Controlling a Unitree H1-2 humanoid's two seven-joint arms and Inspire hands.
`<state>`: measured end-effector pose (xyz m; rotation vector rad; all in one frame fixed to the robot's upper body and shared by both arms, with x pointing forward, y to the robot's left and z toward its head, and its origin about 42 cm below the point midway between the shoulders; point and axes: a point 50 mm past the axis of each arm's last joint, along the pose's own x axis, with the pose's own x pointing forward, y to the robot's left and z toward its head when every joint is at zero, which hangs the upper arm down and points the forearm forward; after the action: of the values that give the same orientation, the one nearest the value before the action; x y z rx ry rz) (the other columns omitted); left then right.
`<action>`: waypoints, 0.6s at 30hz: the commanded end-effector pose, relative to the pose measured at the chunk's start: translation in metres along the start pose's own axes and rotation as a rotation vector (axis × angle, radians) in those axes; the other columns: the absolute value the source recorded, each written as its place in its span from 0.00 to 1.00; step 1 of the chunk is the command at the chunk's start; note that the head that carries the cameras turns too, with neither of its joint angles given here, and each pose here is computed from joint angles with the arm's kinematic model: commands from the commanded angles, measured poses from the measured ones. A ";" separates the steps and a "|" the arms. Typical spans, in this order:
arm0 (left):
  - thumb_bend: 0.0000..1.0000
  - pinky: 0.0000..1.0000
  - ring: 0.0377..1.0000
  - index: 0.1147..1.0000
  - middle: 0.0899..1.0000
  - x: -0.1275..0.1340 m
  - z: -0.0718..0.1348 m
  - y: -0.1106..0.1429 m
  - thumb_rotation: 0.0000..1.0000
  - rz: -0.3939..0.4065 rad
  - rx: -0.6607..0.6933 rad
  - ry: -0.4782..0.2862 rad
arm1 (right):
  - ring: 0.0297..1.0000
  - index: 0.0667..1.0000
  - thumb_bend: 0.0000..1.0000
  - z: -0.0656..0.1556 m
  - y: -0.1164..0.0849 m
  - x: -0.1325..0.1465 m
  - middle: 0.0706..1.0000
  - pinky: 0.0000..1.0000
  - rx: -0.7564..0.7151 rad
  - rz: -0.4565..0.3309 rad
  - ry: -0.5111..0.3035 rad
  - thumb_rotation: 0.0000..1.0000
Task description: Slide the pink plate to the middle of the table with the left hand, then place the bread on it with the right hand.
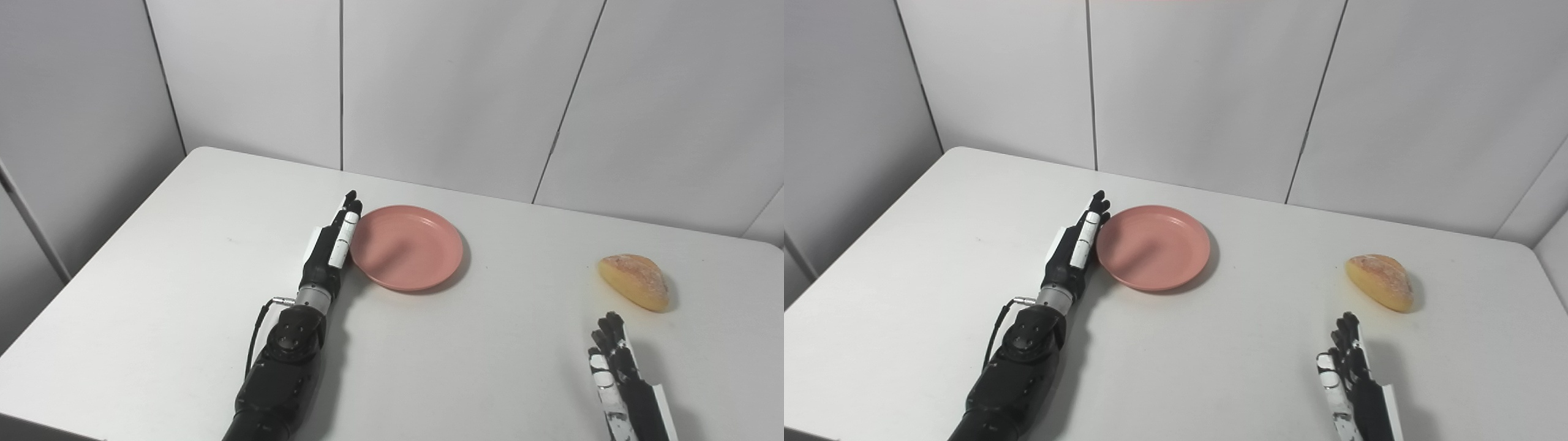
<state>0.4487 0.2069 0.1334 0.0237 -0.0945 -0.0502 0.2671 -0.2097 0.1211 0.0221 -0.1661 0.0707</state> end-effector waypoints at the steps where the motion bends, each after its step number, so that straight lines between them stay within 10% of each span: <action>1: 0.74 1.00 0.99 0.96 0.99 0.012 0.019 -0.011 1.00 -0.046 -0.014 -0.051 | 1.00 1.00 0.57 0.010 0.005 0.006 1.00 1.00 0.001 -0.005 -0.090 0.77; 18: 0.69 0.95 0.97 0.96 0.97 0.012 0.012 -0.013 1.00 -0.102 -0.041 -0.075 | 0.99 1.00 0.62 0.004 0.033 0.012 1.00 1.00 -0.008 -0.006 -0.094 0.83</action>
<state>0.4505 0.2017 0.1318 -0.0103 -0.1094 -0.1212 0.2689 -0.1811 0.1137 0.0068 -0.1611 0.0643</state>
